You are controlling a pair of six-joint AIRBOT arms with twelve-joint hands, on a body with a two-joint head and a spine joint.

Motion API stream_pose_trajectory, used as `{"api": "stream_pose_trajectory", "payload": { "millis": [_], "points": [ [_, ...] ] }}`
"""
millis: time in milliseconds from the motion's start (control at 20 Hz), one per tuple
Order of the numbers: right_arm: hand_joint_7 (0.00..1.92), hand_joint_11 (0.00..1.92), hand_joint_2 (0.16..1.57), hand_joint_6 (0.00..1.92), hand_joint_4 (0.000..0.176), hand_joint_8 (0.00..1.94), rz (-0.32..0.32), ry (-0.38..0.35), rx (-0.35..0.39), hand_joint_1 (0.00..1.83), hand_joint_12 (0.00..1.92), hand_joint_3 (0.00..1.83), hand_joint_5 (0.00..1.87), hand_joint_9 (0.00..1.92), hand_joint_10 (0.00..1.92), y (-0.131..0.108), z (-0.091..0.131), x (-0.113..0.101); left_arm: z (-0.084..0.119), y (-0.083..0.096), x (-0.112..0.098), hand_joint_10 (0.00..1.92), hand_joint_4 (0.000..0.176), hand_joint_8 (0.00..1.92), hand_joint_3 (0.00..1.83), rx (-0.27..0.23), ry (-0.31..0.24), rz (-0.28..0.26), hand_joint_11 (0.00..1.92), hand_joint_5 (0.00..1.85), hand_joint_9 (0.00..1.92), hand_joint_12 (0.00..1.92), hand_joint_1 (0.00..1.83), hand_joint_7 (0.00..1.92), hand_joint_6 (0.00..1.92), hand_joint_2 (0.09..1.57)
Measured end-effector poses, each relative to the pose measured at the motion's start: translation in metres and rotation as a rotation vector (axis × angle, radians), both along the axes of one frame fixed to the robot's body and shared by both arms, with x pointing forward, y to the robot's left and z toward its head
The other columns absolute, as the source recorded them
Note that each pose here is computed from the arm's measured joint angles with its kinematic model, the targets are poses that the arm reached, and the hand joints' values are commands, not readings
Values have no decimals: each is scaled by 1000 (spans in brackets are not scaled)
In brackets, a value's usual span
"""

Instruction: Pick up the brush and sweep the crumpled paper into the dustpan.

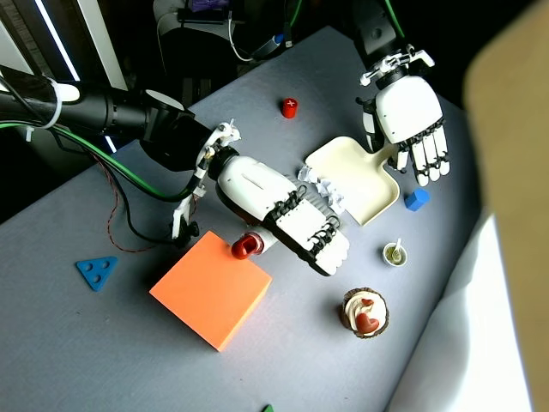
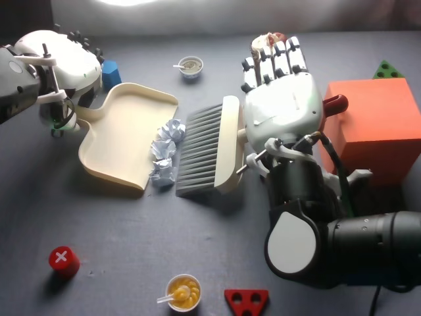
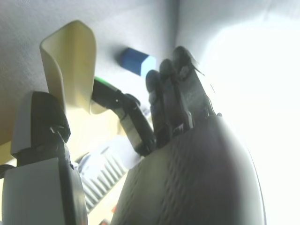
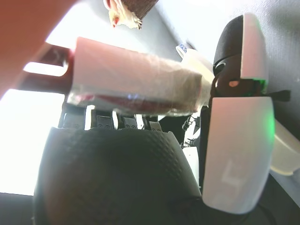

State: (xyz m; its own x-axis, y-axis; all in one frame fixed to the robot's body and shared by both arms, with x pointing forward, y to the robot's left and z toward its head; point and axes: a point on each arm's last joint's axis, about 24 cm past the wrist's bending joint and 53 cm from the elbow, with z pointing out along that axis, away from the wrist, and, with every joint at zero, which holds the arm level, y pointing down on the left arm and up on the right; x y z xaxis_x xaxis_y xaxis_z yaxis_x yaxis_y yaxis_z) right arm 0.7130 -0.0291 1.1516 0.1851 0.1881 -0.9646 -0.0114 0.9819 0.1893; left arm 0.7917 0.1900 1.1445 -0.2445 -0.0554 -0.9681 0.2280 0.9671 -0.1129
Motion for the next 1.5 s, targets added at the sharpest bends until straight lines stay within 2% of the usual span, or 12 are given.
{"api": "stream_pose_trajectory", "payload": {
  "millis": [150,400,500,550,600,750,800,900,1000,1050,1100,1500],
  "points": [
    [251,267,939,2,0,5,5,7,16,1027,29,4,256,279,9,4,-4,3,-1,1,0,1,94,0,1,-4,3,3,223,995,261,5,1051,343,955,1109],
    [648,559,995,12,0,19,-3,22,26,1019,100,0,558,675,31,2,-9,5,-3,4,0,4,174,3,0,-2,7,8,195,958,217,15,1008,315,1009,1123],
    [974,704,1004,24,0,6,3,16,25,1123,450,0,908,972,34,3,-7,5,-3,3,0,4,143,3,0,0,5,6,225,1008,241,30,1038,333,932,1102],
    [1110,644,1024,481,0,217,11,12,21,1176,1214,0,1135,881,833,4,-6,5,-3,3,0,4,95,4,0,4,2,3,226,1022,248,31,1060,343,912,1097],
    [842,816,1028,618,0,1762,15,3,14,1189,1876,0,1182,837,1844,3,-4,5,-3,3,0,2,89,1,2,4,1,4,223,1009,228,30,1057,333,932,1103],
    [1099,1271,1037,591,0,1934,26,-31,-14,1236,1919,1,1162,1212,1918,-1,1,3,-1,5,1,4,119,1,0,8,-6,6,236,1004,225,37,1045,307,939,1104],
    [1272,1526,1130,1757,0,1941,35,-42,-24,1376,1921,7,1047,1442,1921,-1,2,2,1,6,2,4,104,2,1,11,-10,8,231,995,231,35,1048,316,955,1108],
    [1266,1666,1165,1914,0,1941,42,-39,-27,1599,1921,1,1029,1519,1921,-1,1,3,6,7,4,3,106,4,1,19,-26,10,239,994,245,40,1046,336,956,1109],
    [1159,1648,1174,1921,85,1941,52,-53,-41,1652,1921,0,875,1476,1921,-2,5,4,8,7,5,2,98,3,0,18,-31,9,243,998,249,44,1051,326,950,1108],
    [1159,1648,1174,1921,85,1941,57,-68,-51,1652,1921,0,875,1476,1921,-3,9,5,9,7,5,2,98,3,0,17,-32,10,243,998,249,44,1051,326,950,1108],
    [1149,1641,1176,1921,140,1941,62,-85,-63,1632,1921,0,868,1464,1921,-5,14,5,9,7,5,1,137,1,1,17,-32,10,228,977,239,39,1029,314,982,1116],
    [1043,1534,1172,1921,176,1941,189,-135,-167,1626,1921,0,822,1362,1921,12,28,-10,10,7,6,4,107,5,0,16,-34,10,243,1025,268,57,1058,356,905,1095]
  ]
}}
